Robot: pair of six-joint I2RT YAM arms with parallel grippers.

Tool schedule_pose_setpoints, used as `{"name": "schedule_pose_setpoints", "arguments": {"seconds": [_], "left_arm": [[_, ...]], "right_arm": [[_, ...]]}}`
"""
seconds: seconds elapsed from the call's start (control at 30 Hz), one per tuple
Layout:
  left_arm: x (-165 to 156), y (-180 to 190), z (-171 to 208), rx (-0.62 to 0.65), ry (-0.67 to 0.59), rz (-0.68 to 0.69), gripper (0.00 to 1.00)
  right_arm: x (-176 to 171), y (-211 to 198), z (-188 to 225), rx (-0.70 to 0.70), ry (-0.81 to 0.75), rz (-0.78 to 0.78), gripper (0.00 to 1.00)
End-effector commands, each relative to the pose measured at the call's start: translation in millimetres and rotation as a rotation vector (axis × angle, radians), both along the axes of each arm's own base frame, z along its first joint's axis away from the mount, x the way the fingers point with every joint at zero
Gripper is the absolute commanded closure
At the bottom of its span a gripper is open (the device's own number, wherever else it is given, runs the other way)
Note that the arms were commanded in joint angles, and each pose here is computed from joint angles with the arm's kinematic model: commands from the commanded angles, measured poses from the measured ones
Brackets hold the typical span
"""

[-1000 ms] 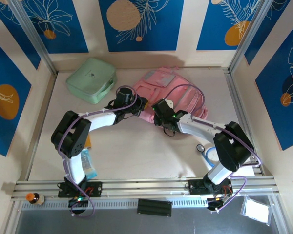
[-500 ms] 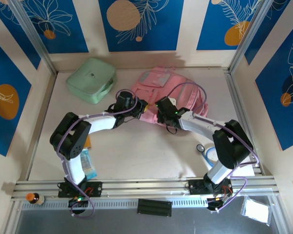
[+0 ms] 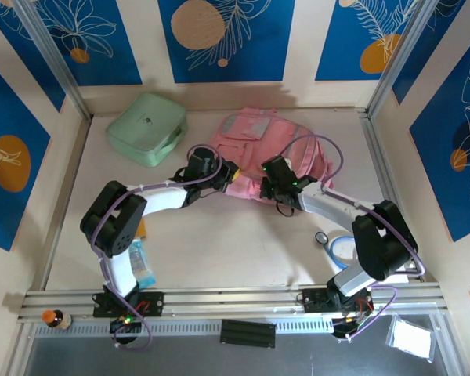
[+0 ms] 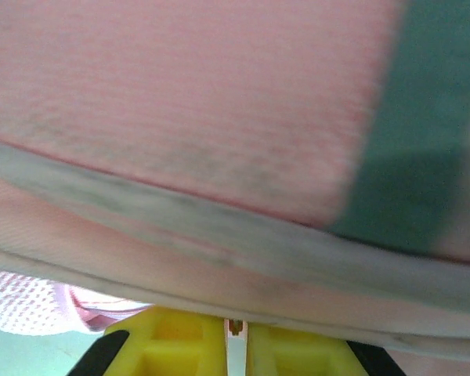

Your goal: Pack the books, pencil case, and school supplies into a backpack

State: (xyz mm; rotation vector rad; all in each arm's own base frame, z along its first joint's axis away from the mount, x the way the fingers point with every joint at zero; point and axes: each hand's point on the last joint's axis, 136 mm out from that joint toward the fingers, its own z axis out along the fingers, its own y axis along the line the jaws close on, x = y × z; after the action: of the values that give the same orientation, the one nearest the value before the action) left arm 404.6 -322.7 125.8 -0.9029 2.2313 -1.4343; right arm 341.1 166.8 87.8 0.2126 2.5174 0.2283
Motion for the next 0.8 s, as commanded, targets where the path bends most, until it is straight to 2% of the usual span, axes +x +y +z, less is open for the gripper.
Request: {"name": "schedule_pose_setpoints", "arguments": {"seconds": [0.0, 0.17, 0.37, 0.53, 0.67, 0.77], "left_arm": [[5.5, 4.9, 7.5, 0.020, -0.035, -0.027, 1.00], [10.7, 7.7, 5.9, 0.034, -0.037, -0.029, 1.00], [13.2, 3.0, 5.0, 0.024, -0.034, -0.042, 1.00], [12.4, 3.8, 5.3, 0.031, -0.033, -0.043, 1.00], [12.7, 4.7, 3.1, 0.038, -0.031, -0.043, 1.00], [16.0, 7.1, 0.8, 0.046, -0.032, -0.040, 1.00]], "right_arm": [[-13.5, -58.2, -11.4, -0.111, 0.034, -0.156, 0.88], [-24.8, -78.7, -17.6, -0.128, 0.056, -0.188, 0.86], [-8.9, -58.1, -8.6, -0.103, 0.021, -0.074, 0.79], [1.0, -55.3, -9.0, -0.161, 0.015, -0.042, 0.79], [2.6, -55.8, -7.9, -0.176, 0.008, -0.030, 0.86], [-2.8, -68.3, -6.1, -0.207, 0.006, -0.078, 0.90]]}}
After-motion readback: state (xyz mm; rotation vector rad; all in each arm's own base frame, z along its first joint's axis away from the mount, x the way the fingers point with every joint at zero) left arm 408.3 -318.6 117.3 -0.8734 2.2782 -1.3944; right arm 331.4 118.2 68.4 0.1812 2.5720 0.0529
